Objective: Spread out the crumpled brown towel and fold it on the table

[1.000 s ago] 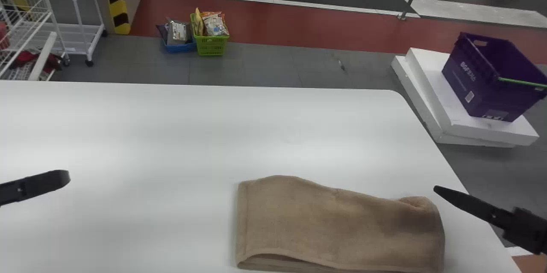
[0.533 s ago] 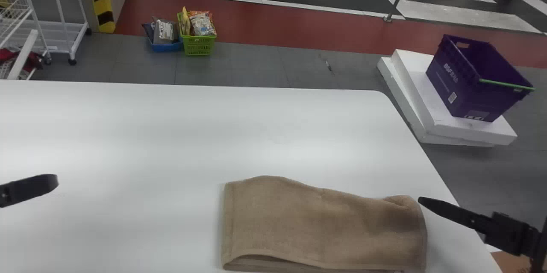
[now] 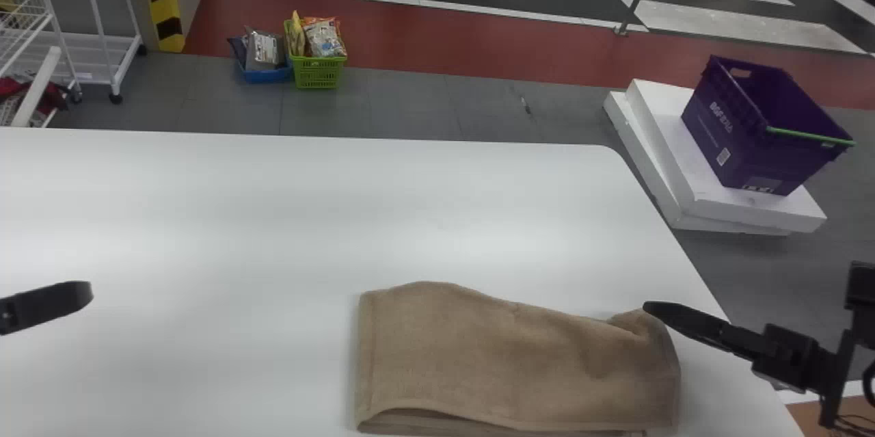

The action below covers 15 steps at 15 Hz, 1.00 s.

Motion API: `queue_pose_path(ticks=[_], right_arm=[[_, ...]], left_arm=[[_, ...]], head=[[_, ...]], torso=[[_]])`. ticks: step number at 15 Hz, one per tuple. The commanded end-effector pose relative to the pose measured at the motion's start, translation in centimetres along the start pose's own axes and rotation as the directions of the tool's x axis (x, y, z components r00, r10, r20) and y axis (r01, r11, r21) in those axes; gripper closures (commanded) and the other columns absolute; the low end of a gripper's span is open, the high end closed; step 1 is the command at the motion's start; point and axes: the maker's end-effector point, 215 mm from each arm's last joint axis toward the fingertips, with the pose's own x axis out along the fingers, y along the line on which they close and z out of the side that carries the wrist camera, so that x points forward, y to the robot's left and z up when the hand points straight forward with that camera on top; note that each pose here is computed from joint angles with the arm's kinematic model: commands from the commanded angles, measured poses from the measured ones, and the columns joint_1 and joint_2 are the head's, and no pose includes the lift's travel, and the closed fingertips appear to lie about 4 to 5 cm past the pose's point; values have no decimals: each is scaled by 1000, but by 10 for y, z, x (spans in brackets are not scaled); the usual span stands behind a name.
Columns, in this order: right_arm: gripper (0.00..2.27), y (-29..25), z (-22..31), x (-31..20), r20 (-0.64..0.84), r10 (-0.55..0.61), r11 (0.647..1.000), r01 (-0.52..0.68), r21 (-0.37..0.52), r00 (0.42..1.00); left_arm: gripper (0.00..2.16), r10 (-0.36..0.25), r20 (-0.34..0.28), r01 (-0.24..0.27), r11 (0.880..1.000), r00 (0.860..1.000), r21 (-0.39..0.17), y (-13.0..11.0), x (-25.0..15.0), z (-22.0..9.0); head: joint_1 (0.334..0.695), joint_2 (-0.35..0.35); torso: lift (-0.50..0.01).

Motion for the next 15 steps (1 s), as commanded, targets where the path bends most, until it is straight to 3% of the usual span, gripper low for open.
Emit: queue_pose_path(ticks=[1,3,7,11,15], right_arm=[[1663,0,-1,-1,3,10,1000,-10,28,1000],[1771,1,3,-8,26,21,998,-23,57,999],[1771,-10,5,-16,72,27,994,-34,107,997],[1774,-38,-14,-22,88,-82,985,67,162,993],[1740,-57,-21,-24,107,-131,983,116,141,986]], left_arm=[[93,0,-1,0,1000,1000,-6,1,-1,-1],[93,-2,-3,2,1000,1000,-4,0,0,-1],[93,-30,2,30,1000,1000,6,-14,-2,-5],[93,-31,5,31,999,1000,9,-15,-7,-8],[93,-49,-4,49,999,999,9,-20,-8,-15]], head=[[695,-250],[695,-251],[695,-272],[695,-303],[695,-334]], torso=[[-127],[-127],[-127],[-127],[-127]])
